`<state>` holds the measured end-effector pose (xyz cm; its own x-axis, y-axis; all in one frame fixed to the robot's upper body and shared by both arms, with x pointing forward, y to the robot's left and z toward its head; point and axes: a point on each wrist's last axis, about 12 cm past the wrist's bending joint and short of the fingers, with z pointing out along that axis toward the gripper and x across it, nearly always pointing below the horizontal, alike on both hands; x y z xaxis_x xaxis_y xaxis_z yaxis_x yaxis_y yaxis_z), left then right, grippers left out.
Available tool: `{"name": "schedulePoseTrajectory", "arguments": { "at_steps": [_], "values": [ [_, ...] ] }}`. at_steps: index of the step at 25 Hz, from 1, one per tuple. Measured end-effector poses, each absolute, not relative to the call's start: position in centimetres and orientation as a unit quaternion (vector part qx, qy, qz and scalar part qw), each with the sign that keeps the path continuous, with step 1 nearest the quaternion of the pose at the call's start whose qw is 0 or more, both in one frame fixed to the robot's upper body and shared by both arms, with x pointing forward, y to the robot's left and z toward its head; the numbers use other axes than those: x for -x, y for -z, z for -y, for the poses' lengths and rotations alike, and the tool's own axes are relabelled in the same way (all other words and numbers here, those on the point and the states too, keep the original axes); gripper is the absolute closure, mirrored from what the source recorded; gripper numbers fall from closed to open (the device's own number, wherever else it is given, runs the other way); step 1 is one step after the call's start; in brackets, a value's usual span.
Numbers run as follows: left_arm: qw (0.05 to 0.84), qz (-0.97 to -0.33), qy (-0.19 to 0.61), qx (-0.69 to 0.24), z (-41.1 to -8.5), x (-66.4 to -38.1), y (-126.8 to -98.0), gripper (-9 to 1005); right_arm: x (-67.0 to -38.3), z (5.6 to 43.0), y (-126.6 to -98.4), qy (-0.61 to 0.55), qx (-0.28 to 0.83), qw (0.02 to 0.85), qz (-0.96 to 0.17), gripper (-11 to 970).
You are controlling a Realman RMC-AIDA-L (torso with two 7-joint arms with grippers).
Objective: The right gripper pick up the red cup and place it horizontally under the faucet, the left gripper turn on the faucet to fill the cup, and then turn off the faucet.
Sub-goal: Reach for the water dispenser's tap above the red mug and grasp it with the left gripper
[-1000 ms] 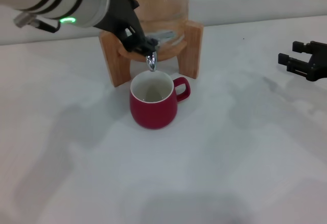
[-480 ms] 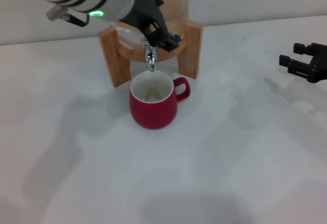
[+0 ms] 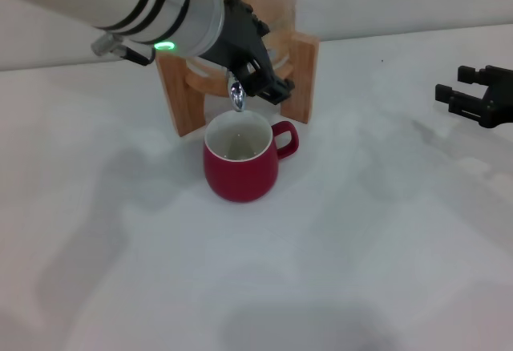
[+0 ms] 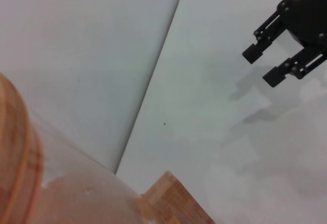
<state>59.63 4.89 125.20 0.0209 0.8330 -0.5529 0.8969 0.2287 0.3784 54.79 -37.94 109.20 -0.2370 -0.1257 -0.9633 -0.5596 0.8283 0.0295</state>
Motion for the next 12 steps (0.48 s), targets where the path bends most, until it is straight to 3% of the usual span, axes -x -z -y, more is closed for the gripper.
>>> {"name": "schedulePoseTrajectory", "arguments": {
  "at_steps": [12],
  "values": [
    [0.354, -0.7, 0.046, -0.619, -5.0, -60.02, -124.71, 197, -54.88, 38.01, -109.16, -0.185, 0.222, 0.575, -0.765, 414]
  ]
}}
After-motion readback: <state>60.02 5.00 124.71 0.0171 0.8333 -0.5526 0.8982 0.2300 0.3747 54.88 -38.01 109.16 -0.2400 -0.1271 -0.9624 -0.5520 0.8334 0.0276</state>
